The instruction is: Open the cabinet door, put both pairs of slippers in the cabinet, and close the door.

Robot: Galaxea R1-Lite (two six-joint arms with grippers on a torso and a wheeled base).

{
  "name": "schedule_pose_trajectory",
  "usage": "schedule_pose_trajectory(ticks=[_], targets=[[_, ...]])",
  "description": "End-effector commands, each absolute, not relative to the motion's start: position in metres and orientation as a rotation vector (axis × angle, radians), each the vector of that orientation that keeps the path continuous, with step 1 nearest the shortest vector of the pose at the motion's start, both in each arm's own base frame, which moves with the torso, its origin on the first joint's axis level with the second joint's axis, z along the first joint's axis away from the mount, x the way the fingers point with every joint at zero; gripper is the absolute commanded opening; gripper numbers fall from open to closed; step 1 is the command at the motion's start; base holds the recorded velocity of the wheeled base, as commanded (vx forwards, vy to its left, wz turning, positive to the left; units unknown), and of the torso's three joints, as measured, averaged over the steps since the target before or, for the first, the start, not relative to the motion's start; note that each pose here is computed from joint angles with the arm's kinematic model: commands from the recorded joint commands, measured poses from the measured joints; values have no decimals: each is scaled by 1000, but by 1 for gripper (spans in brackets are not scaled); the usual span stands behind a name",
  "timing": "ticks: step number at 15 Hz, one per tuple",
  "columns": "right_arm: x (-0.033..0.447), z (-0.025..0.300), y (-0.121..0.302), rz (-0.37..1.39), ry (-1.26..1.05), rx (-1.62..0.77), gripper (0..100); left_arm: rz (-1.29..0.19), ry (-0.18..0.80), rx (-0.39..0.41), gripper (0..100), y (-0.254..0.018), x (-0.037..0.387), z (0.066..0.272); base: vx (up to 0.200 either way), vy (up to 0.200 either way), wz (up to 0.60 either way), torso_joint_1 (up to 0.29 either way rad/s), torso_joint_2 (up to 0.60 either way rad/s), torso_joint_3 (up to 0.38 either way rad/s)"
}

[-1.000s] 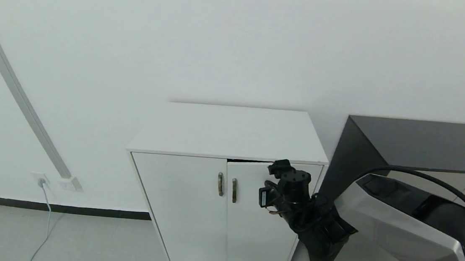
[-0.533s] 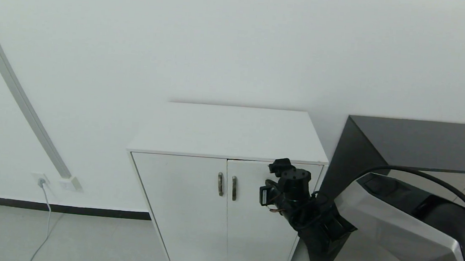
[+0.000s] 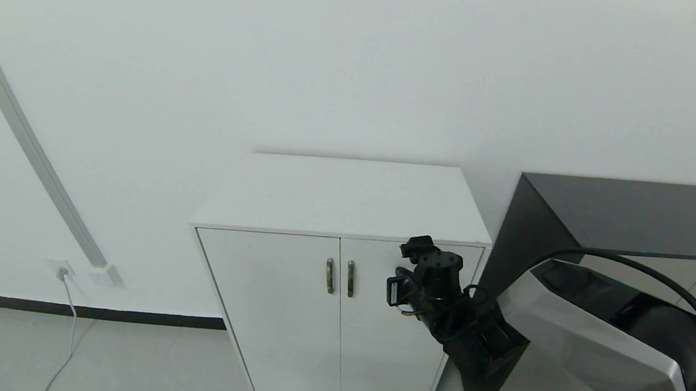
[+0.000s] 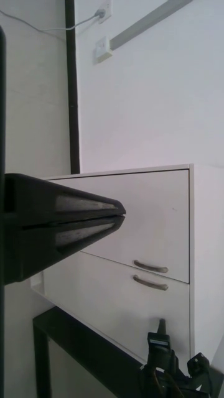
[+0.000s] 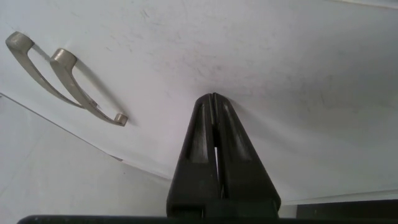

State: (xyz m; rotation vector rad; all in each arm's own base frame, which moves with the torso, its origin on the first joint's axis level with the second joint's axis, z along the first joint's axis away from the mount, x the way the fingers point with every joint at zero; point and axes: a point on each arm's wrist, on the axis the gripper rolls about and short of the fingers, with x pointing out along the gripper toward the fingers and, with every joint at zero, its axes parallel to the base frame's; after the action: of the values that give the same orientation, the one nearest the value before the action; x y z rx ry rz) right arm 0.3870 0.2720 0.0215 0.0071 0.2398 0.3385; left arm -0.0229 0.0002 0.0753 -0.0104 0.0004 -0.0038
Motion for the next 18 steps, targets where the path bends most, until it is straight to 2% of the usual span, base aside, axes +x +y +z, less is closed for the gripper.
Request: schedule_pose_trajectory(ticks=[1,18], targets=[[387,19,273,341,242,6,0,-3,2,-11,0,0,-23,75,0,0,0,0,0,0],[392,21,271,330,241,4,0,-3,2,-11,0,0,-23,75,0,0,0,0,0,0]])
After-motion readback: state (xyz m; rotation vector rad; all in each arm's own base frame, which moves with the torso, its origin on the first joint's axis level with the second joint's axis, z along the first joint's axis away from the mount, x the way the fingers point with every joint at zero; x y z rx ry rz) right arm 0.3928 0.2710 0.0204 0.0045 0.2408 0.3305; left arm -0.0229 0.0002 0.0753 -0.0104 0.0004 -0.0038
